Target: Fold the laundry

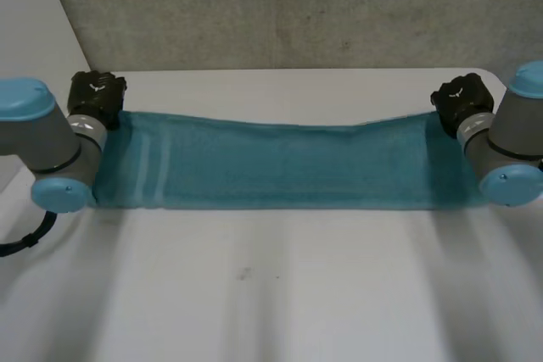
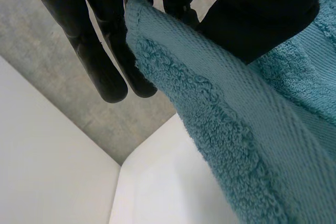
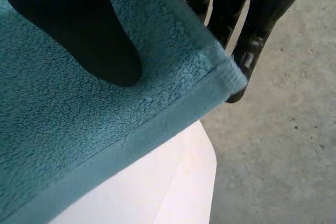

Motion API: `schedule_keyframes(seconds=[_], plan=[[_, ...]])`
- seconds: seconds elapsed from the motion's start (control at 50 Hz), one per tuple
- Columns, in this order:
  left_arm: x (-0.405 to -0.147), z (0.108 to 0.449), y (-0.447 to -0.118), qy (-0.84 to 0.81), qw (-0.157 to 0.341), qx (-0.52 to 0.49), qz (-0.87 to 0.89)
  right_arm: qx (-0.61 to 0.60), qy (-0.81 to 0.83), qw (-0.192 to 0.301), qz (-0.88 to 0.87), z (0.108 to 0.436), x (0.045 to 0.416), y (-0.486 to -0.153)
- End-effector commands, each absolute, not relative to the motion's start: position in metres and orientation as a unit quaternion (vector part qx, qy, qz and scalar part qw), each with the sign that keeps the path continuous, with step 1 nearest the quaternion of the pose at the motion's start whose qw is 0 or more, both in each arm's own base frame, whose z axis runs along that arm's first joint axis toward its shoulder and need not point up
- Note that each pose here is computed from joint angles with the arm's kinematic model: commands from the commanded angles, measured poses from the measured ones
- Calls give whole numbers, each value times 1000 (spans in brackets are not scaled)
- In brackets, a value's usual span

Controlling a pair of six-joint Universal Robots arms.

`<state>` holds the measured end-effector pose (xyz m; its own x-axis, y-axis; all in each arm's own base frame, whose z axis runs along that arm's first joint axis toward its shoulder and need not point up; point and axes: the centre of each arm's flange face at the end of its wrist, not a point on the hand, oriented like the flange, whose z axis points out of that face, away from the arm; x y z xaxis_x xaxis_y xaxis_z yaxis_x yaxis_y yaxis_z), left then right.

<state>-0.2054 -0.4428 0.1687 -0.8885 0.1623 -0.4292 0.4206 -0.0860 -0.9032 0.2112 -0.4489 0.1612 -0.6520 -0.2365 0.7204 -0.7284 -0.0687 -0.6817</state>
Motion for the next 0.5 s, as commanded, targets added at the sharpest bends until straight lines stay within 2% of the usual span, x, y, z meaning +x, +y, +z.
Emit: schedule_keyframes(seconds=[0.02, 0.1, 0.16, 0.26, 0.3, 0.4, 0.44, 0.5], plan=[[-220, 156, -447, 646, 85, 229, -723, 360, -658, 204, 630, 149, 221, -452], [-231, 155, -439, 635, 76, 237, -731, 343, -658, 209, 637, 150, 223, -452], [-232, 162, -433, 629, 76, 239, -735, 316, -665, 191, 650, 156, 222, -449], [-234, 182, -418, 623, 78, 241, -740, 246, -664, 136, 693, 219, 213, -424], [-232, 189, -411, 622, 79, 239, -741, 235, -668, 124, 695, 227, 211, -416], [-226, 205, -385, 628, 74, 239, -737, 233, -689, 110, 677, 233, 204, -386], [-221, 208, -362, 637, 69, 241, -729, 241, -698, 106, 665, 232, 201, -376], [-219, 209, -351, 643, 66, 239, -725, 251, -730, 95, 629, 222, 189, -361]])
